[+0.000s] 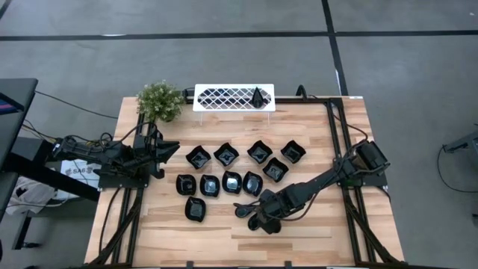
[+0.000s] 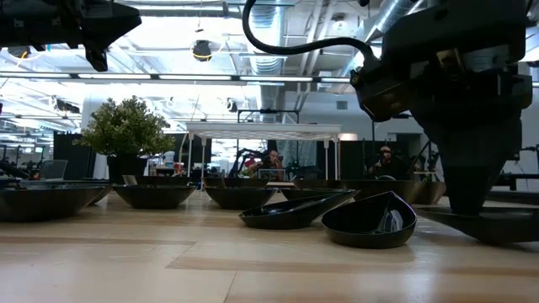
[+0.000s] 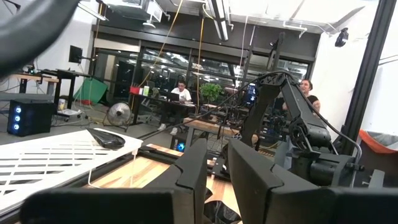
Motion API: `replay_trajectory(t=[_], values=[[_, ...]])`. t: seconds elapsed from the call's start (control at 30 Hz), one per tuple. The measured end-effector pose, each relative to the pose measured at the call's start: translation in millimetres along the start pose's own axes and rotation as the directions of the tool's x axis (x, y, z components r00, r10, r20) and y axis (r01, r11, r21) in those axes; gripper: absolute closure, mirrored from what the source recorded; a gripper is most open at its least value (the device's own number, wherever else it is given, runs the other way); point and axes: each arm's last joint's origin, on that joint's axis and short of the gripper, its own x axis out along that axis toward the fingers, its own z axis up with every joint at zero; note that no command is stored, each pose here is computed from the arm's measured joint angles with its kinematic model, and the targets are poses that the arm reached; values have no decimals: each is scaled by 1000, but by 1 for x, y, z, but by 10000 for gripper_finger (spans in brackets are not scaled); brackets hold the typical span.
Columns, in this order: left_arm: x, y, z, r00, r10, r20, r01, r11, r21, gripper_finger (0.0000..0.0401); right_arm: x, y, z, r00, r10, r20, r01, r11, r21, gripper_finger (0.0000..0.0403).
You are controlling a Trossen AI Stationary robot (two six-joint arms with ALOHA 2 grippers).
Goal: Pick & Place Mini shaped plates
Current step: Stack the drop-shaped plate on top of the drop-shaped plate on the shelf
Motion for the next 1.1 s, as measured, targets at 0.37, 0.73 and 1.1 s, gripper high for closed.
replay_trajectory(t=[0.37,0.73,1.1], values=[[0,0,0,1000,0,0,0,1000,0,334,-28,-6,0,1000,24,-17,-25,999,-37,402],[0,0,0,1000,0,0,0,1000,0,334,-120,-37,39,951,236,198,-243,970,9,402],[0,0,0,1000,0,0,0,1000,0,334,-192,-113,120,838,248,486,-289,957,11,403]])
